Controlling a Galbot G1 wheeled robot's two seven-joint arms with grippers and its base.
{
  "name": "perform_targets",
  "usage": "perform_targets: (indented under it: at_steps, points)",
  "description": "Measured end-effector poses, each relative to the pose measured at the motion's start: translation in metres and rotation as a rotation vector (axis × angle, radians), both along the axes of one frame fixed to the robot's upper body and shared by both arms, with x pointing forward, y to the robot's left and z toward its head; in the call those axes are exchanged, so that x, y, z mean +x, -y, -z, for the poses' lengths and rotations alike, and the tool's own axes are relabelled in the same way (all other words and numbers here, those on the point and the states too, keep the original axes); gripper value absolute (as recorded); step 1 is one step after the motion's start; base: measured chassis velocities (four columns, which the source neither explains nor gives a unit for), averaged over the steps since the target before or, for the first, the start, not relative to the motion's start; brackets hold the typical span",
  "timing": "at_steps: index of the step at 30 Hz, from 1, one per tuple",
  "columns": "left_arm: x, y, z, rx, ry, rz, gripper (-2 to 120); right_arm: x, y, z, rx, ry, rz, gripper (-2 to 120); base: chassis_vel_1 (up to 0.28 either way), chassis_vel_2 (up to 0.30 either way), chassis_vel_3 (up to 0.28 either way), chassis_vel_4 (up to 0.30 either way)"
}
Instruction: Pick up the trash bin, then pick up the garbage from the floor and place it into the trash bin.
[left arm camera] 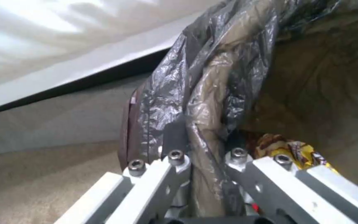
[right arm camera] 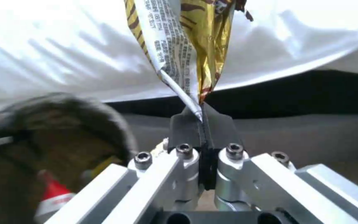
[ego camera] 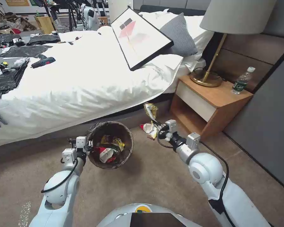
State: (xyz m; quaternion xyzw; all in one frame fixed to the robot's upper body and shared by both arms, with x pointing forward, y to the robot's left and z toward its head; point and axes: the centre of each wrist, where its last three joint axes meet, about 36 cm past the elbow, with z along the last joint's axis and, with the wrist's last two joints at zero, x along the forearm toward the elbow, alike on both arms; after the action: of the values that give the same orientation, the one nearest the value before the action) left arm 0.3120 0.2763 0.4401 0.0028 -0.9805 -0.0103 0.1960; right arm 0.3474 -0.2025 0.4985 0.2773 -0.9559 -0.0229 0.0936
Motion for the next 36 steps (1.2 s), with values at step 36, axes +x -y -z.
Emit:
perform_targets:
  at_steps: [36]
  points:
    - [0.004,0.005,0.005,-0.014,-0.019,-0.005,3,0.007,-0.096,0.022,-0.053,-0.125,-0.258,10,0.0,0.0,0.0,0.0]
